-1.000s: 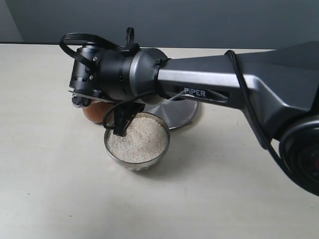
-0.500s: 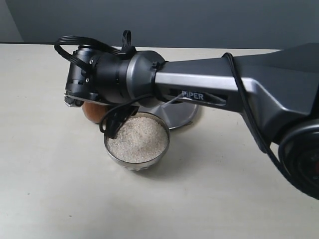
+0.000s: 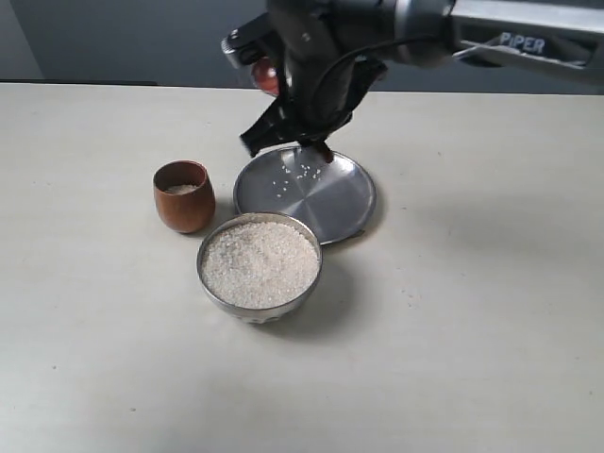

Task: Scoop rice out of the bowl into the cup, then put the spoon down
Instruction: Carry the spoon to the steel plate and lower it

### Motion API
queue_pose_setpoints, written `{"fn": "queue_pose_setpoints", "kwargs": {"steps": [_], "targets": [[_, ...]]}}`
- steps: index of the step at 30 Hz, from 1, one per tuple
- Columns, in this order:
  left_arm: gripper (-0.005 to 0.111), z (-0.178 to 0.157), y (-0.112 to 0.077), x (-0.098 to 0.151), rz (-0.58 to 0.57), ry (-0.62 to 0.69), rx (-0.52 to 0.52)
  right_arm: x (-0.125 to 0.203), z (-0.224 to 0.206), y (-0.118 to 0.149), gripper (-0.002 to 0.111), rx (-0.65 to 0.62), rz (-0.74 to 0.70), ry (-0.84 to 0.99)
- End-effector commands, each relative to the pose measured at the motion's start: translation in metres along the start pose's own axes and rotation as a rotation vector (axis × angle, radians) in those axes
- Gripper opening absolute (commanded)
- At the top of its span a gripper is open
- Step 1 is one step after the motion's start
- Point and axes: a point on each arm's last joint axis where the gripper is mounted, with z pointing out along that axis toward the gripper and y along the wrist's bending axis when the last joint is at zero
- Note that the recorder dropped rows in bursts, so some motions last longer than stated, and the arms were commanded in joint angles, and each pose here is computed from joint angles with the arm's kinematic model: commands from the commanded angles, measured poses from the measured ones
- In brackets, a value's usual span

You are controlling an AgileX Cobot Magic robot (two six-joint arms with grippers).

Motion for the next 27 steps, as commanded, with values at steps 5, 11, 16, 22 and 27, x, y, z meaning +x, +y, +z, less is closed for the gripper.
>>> {"fn": "queue_pose_setpoints", "kwargs": {"steps": [5,11,16,22,27], "targets": [[0.0,-0.003,0.0,-0.002,-0.007,-0.027,0.0,0.007,0.026,-0.043,-0.001,-0.094,0.034,0.07],[0.0,-0.003,0.0,-0.002,-0.007,-0.027,0.0,0.014,0.063,-0.033,-0.001,-0.135,0.018,0.119],[0.0,-0.003,0.0,-0.002,-0.007,-0.027,0.0,0.018,0.088,-0.023,-0.001,-0.18,0.046,0.133],[0.0,-0.003,0.0,-0.002,-0.007,-0.027,0.0,0.025,0.105,-0.013,-0.001,-0.237,0.043,0.171],[0.0,-0.003,0.0,-0.002,-0.007,-0.027,0.0,0.029,0.114,-0.01,-0.001,-0.24,0.051,0.195]]}}
